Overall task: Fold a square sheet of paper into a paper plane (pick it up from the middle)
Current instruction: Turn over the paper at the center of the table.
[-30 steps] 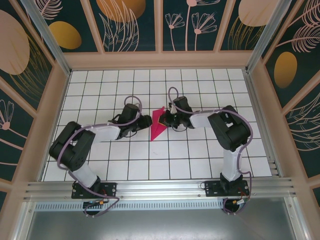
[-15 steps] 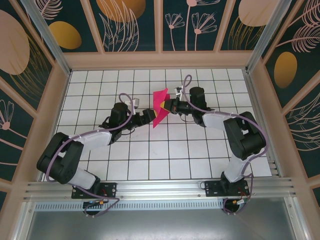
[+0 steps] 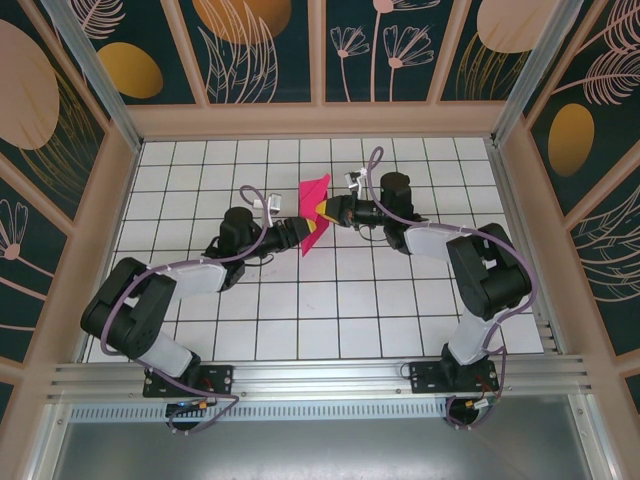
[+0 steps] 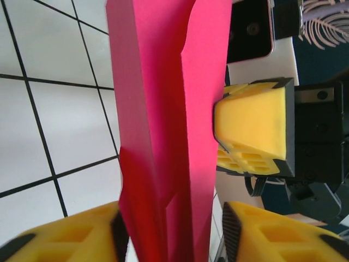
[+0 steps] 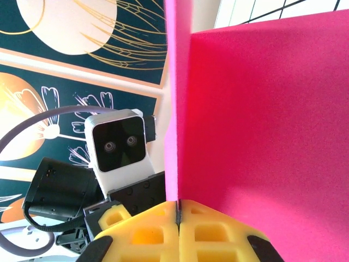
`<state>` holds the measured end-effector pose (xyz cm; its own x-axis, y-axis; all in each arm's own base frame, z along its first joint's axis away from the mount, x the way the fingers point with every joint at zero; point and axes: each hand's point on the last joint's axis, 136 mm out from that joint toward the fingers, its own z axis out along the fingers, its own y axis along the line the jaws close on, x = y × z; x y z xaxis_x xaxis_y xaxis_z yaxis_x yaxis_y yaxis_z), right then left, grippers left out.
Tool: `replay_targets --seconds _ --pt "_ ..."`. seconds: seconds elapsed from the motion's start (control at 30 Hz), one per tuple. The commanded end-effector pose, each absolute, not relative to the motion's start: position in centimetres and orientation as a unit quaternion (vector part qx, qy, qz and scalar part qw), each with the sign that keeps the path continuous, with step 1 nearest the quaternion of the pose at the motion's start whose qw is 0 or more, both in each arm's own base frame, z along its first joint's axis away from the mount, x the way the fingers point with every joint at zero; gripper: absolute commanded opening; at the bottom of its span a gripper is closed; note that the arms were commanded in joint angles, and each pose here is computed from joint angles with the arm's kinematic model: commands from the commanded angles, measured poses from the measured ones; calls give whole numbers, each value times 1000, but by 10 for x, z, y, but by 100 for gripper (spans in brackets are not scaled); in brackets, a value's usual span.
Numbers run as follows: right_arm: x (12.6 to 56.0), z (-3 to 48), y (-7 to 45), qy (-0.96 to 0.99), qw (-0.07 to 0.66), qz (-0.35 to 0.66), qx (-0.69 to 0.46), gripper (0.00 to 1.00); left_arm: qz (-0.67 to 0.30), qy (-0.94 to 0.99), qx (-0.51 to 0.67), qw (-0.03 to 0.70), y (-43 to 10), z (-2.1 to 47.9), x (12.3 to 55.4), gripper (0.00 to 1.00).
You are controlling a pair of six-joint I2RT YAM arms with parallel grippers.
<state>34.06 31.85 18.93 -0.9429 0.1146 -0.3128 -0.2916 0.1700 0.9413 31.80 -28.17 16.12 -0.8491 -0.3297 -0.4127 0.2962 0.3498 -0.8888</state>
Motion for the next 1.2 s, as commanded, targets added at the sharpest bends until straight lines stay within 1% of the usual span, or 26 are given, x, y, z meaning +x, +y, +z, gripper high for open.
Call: replay_targets --seconds 0.0,0.07,0.1,0.13,0.2,0.3,0.37,0.43,0.57,0.73,0.8,0.9,1.03,1.1,1.17 --pt "333 193 318 747 161 640 -77 6 -570 753 -2 328 -273 185 321 37" --pt "336 190 317 753 160 634 -73 7 -563 756 1 334 -272 187 322 23" --pt "337 189 316 756 161 630 -71 9 -556 760 -1 335 -270 185 322 18" --pt "338 188 315 760 163 625 -69 11 -550 765 -2 336 -269 183 323 15" --pt "340 186 311 772 172 608 -67 21 -532 775 -3 340 -266 179 326 10" --pt "348 182 299 801 206 559 -56 37 -495 797 -2 345 -262 171 332 7" --pt "351 176 288 822 221 523 -41 43 -464 814 0 349 -258 165 337 6" --pt "357 168 276 842 238 483 -21 52 -423 834 -2 355 -250 159 344 7" --pt "363 150 249 874 273 402 17 62 -299 880 -14 369 -222 143 361 7" --pt "363 134 227 888 297 348 47 67 -92 919 -24 383 -184 128 374 8" --pt "362 130 221 890 304 335 53 69 -16 923 -20 385 -176 125 379 8" --pt "362 123 212 895 309 316 65 72 67 924 -7 378 -174 116 382 9" --pt "362 118 202 898 312 299 85 72 131 924 15 358 -186 97 384 9" --pt "361 115 196 898 312 293 99 72 133 929 25 345 -196 84 384 11" --pt "360 110 189 898 311 290 116 72 104 938 36 329 -212 70 381 15"
